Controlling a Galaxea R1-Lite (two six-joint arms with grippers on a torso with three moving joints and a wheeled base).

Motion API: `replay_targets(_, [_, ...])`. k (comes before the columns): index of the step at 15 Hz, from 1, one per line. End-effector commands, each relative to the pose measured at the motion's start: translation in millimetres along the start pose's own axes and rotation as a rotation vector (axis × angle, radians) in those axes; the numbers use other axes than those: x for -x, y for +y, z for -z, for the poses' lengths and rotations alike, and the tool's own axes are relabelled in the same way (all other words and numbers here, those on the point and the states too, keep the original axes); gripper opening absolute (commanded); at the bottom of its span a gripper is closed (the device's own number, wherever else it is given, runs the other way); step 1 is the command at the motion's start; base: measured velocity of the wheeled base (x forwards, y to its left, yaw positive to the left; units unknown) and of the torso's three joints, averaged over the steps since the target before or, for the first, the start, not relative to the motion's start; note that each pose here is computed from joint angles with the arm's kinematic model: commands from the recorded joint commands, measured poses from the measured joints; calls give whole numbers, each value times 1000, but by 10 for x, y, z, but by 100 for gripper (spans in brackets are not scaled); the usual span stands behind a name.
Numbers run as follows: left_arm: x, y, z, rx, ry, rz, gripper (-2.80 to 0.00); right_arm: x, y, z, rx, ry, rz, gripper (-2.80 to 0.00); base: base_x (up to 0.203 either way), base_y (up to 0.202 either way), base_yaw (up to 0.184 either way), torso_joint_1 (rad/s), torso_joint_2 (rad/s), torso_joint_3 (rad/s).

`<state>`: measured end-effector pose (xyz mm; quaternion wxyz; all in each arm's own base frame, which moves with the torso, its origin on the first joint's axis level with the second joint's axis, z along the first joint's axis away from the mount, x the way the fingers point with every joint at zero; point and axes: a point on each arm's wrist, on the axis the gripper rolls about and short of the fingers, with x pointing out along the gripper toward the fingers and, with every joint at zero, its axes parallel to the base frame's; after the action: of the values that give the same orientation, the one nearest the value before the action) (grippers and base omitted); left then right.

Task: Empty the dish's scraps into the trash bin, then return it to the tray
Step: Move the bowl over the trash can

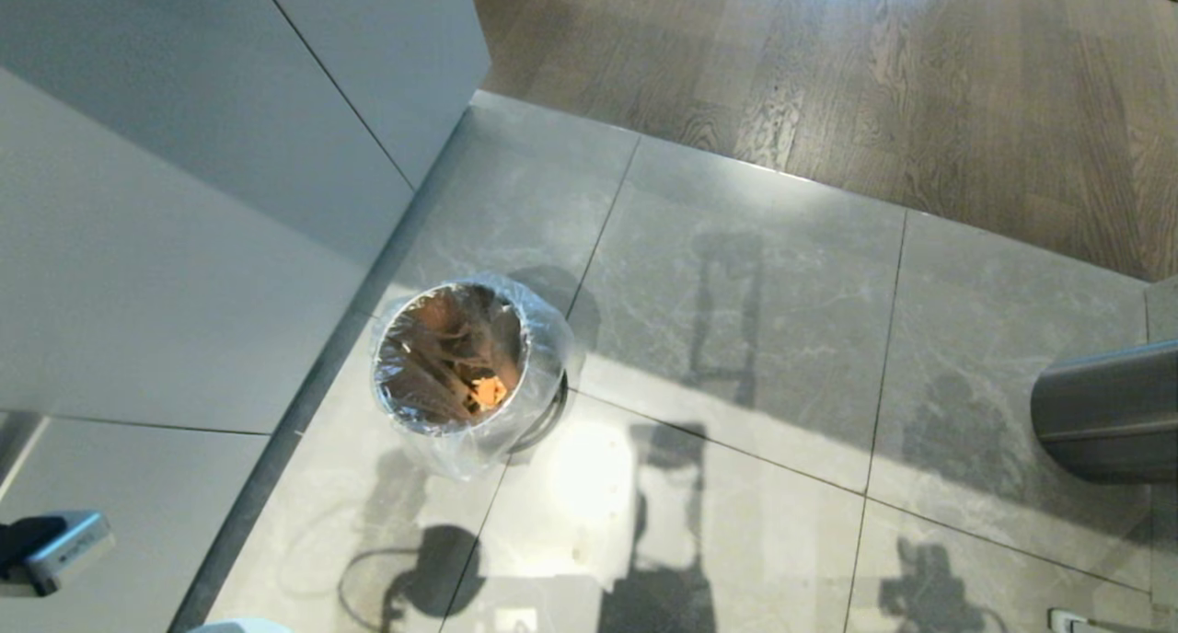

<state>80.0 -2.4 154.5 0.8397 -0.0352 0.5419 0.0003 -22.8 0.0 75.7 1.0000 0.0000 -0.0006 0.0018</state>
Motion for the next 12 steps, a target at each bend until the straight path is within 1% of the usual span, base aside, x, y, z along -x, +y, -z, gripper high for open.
replay_targets(1, [6,-3,-33,1,-2,1,-280,0,0,1,0,0,-1,-280,0,0,0,0,0,0])
replay_targets(5, [27,-7,-56,-4,-23,6,-280,0,0,1,0,0,-1,-280,0,0,0,0,0,0])
replay_targets(8, [21,-15,-76,-17,-20,13,-280,1,0,-3,0,-2,-1,-280,0,0,0,0,0,0])
replay_targets(11, [-45,-29,-208,-22,-101,25,-280,0,0,-1,0,-1,-1,-280,0,0,0,0,0,0])
replay_targets(12, [-79,-31,-250,-28,-103,22,-280,0,0,-1,0,-1,-1,-280,0,0,0,0,0,0])
